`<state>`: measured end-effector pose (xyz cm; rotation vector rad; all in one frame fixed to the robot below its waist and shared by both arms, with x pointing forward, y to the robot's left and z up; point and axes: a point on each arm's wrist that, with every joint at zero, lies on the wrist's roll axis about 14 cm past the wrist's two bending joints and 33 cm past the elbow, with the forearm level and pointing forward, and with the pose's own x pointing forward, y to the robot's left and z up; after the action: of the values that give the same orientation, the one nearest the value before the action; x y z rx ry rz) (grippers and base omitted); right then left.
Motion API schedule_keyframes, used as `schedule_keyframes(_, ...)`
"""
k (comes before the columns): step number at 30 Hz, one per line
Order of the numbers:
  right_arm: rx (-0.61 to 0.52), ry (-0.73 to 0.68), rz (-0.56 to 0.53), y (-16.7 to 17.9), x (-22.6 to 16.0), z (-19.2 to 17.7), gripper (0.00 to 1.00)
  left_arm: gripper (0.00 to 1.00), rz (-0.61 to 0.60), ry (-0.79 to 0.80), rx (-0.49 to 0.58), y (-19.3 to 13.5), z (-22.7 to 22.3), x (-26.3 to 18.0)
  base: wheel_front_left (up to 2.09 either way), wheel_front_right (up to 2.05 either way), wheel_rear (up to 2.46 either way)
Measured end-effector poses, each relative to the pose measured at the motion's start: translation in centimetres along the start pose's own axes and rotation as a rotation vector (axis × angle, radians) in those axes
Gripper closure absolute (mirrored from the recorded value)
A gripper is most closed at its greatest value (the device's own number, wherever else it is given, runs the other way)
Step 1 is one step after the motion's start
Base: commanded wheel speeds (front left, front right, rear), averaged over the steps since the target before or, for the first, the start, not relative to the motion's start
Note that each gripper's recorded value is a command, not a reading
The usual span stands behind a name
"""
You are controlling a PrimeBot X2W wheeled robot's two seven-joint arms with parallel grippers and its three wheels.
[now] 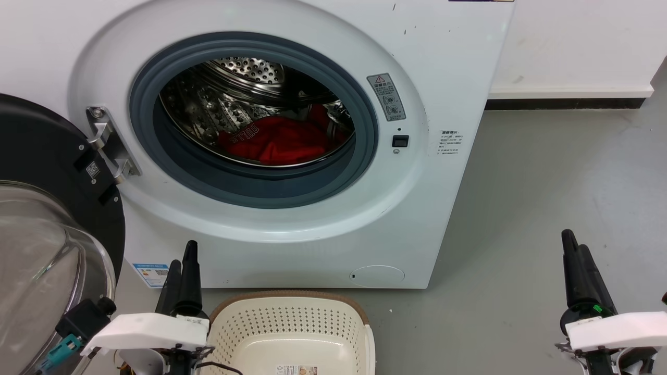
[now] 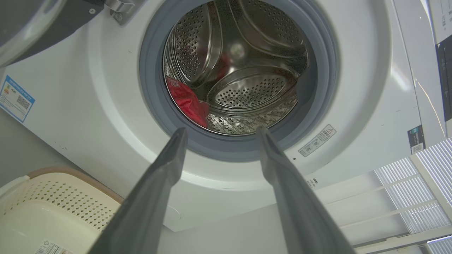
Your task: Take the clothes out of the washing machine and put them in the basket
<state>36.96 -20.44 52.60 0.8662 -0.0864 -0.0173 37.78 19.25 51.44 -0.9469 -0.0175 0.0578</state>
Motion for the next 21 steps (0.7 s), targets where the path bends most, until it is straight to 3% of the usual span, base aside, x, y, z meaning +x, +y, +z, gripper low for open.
schedule_keyframes(21,-0.361,-0.013,0.082,2.1,-0.8,-0.3,0.0,0.0,-0.034,-0.042,0.325,-1.3,0.0,-0.5,0.0,0.0,0.0)
